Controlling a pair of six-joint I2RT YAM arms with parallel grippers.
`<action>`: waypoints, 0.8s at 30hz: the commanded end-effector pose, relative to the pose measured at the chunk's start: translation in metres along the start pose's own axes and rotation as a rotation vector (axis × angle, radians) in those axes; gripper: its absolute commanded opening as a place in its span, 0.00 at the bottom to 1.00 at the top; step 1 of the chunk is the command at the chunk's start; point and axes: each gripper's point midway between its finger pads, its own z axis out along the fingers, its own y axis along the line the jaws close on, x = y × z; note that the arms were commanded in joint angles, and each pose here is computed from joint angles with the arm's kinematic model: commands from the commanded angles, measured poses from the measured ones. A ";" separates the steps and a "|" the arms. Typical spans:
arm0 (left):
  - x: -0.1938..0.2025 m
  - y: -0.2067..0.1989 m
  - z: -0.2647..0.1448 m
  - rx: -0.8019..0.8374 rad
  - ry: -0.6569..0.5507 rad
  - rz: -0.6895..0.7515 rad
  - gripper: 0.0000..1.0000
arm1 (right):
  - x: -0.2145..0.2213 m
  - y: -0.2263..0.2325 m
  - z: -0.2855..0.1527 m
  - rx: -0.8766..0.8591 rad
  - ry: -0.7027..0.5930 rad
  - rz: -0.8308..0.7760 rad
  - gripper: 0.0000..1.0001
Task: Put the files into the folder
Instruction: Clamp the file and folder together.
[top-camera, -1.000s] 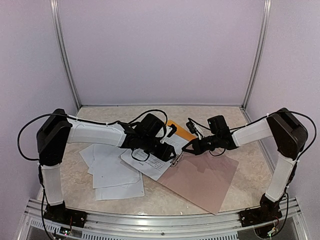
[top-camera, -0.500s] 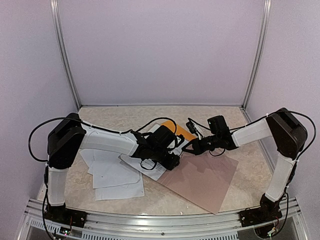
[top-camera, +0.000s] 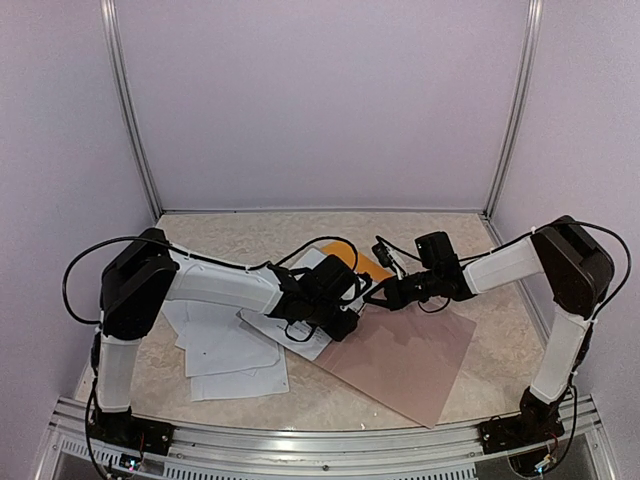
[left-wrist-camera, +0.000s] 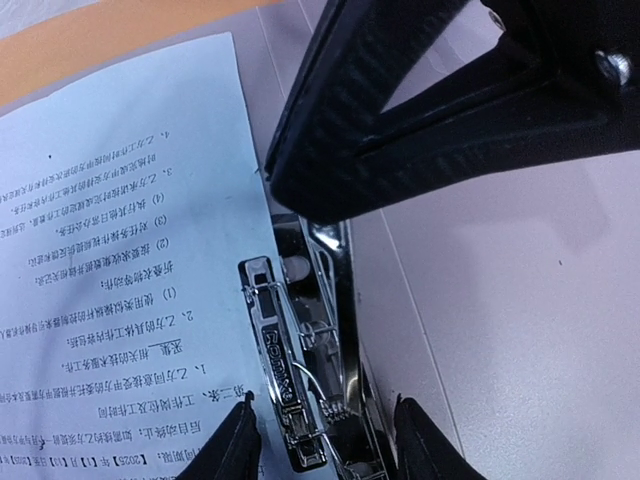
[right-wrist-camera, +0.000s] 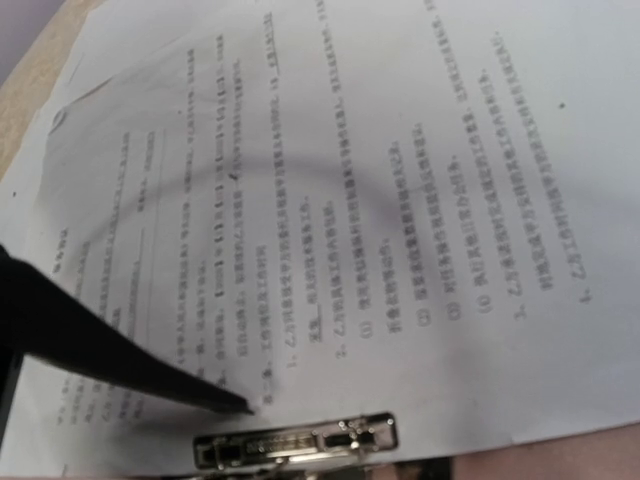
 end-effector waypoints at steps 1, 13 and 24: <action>0.006 -0.005 0.006 -0.046 0.022 0.069 0.42 | 0.046 -0.023 0.005 0.064 0.115 0.090 0.00; 0.020 -0.002 0.013 -0.071 0.072 0.063 0.31 | 0.046 -0.022 0.003 0.064 0.111 0.088 0.00; 0.042 0.002 0.012 -0.079 0.103 0.035 0.24 | 0.043 -0.022 0.003 0.068 0.112 0.086 0.00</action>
